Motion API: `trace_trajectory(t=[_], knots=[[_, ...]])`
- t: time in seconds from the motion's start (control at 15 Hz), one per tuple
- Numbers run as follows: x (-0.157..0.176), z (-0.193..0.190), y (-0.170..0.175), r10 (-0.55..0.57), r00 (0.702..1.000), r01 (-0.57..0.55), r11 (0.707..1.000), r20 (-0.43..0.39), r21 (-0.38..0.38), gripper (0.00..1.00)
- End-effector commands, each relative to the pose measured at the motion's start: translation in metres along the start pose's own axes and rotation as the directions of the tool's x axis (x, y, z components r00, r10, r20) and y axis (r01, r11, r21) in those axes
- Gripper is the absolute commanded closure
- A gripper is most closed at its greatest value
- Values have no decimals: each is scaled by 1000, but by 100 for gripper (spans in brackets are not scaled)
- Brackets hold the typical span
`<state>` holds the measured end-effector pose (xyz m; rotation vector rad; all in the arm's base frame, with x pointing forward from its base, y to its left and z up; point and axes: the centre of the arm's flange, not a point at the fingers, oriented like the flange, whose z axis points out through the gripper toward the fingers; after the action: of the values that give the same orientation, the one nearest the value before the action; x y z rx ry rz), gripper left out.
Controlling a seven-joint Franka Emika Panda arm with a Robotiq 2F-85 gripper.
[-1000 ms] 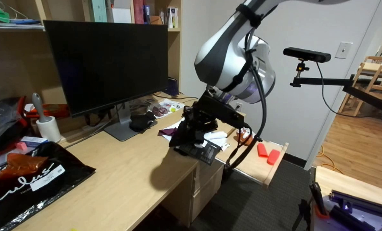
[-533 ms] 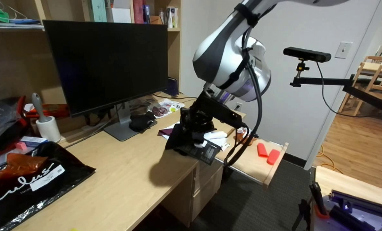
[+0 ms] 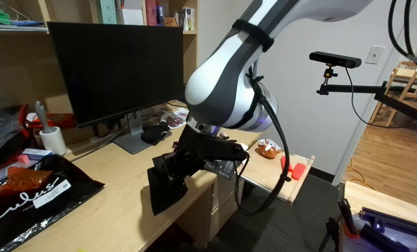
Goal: Move the green packet and black bag from the sliding tray to the left side of the table
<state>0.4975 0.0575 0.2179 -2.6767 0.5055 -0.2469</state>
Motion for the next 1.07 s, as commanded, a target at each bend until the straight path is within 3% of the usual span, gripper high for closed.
trace_trajectory(t=[0.0, 0.13, 0.2, 0.27, 0.33, 0.67, 0.87, 1.0], knots=[[-6, 39, -32, -176, 980, 179, 984, 94, -22, 93], [-15, 52, -41, -266, 956, 276, 959, 123, -72, 94], [-17, 55, -42, -298, 949, 310, 942, 103, -126, 93], [-11, 56, -37, -274, 960, 281, 943, 63, -178, 94], [-24, 44, -34, -262, 960, 272, 957, 99, -104, 93], [-24, 51, -35, -252, 964, 262, 956, 91, -129, 93], [-24, 68, -42, -306, 948, 317, 925, 81, -209, 93], [-24, 78, -52, -366, 928, 372, 901, 71, -221, 93]])
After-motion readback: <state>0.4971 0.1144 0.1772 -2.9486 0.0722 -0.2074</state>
